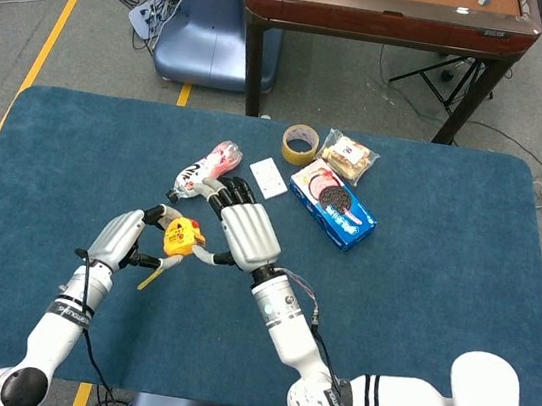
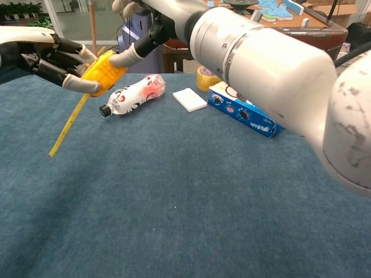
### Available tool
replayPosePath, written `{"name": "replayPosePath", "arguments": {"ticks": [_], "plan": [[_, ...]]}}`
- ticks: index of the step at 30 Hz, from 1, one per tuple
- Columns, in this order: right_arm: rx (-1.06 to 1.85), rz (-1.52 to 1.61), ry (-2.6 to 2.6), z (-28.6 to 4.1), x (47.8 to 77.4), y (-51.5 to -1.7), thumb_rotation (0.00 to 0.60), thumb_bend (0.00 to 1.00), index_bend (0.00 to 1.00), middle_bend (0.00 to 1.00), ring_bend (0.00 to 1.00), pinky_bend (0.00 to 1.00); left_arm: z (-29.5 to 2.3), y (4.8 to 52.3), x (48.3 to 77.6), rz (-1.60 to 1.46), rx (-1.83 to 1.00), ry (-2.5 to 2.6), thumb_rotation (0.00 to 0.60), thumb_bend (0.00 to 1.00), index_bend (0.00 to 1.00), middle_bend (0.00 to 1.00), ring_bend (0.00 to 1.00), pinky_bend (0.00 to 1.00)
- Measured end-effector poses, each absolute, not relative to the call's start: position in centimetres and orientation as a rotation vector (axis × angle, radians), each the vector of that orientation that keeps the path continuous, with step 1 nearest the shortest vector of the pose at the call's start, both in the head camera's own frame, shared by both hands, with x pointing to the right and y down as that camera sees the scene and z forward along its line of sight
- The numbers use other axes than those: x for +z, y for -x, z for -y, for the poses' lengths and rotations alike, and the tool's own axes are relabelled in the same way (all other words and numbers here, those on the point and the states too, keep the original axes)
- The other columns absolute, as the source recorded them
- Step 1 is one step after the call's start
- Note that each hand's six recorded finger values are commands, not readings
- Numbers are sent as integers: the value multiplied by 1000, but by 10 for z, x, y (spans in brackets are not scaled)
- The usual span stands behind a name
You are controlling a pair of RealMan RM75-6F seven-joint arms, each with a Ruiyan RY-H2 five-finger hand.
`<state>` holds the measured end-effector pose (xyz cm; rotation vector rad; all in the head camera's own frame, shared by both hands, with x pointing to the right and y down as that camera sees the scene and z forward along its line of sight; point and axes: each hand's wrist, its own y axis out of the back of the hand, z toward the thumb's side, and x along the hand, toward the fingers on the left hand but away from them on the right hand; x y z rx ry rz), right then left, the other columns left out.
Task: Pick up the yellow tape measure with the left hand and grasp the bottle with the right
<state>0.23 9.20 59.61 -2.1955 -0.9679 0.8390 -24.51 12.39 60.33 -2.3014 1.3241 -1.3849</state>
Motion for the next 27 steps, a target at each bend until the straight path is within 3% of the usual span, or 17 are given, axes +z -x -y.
{"name": "replayPosePath", "arguments": {"ticks": [12,22,27], "plan": [[849,995,2160,-88,594,0,600,443,186,183,90,50,-122,253,604,-1368,-1386,2286,600,215,467,519,326,230],[843,1035,2118,-83,592,1,600,441,367,233,92,50,-121,259,607,-1384,-1392,2289,600,215,466,519,326,231],[843,1048,2104,-82,592,1,600,420,479,292,146,50,-121,259,608,-1384,-1393,2292,600,215,465,518,326,231]]}}
